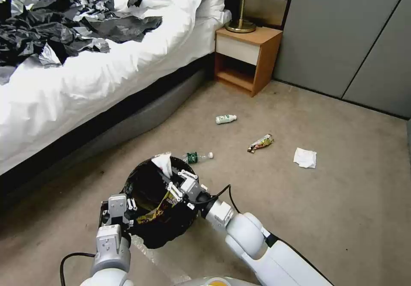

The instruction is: Pick up the trash bin, then pick up the garbage from the floor and place it into the trash bin.

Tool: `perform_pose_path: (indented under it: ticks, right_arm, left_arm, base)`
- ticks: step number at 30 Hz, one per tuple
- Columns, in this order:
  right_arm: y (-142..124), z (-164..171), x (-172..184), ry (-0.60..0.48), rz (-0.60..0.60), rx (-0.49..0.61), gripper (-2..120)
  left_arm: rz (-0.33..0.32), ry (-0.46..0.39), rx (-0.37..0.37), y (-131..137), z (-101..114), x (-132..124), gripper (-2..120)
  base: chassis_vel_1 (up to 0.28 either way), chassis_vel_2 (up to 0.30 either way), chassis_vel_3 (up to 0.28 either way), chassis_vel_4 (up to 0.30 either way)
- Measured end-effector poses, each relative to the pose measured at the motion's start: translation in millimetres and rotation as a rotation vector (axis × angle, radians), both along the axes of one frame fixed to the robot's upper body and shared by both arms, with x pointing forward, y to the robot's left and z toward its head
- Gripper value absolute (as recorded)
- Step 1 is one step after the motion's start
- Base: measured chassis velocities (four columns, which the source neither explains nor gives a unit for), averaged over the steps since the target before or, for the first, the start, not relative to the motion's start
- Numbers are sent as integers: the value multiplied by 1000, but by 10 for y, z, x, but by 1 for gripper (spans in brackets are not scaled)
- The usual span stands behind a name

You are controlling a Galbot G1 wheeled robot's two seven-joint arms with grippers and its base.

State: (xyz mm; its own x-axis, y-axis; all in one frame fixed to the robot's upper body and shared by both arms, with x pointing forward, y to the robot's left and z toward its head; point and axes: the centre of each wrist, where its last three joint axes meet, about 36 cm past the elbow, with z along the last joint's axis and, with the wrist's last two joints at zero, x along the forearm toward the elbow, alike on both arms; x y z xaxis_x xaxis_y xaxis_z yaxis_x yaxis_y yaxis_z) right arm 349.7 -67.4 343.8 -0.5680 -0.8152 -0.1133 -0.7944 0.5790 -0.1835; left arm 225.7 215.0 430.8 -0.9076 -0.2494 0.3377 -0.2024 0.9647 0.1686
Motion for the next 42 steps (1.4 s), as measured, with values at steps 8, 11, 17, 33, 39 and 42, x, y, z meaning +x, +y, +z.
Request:
perform_pose_path:
  ticks: [8, 11, 17, 33, 39, 42]
  right_arm:
    - [-21, -26, -48, 3, 10, -14, 69]
    - [-28, -22, -59, 2, 12, -14, 78]
    - [-60, -7, -105, 2, 17, -19, 99]
    - [-639, 993, -211, -148, -340, 162, 100]
    - [-1059, 958, -540, -88, -578, 156, 100]
    - [-1166, 876, -668, -60, -642, 147, 100]
  left_arm:
    - [-1, -1, -2, 3, -7, 25, 3]
    - [-1, 0, -2, 4, -10, 28, 3]
    - [-2, 0, -2, 6, -20, 47, 3]
    - [-8, -11, 0, 64, -72, 50, 3]
    - [-12, -25, 3, 83, -68, 58, 3]
    - [-12, -27, 3, 86, -66, 61, 3]
  base:
    - [0, 0, 0, 0]
    - [0, 0, 0, 0]
    - [0, 0, 0, 0]
    - [0, 0, 0, 0]
    - [0, 0, 0, 0]
    - [0, 0, 0, 0]
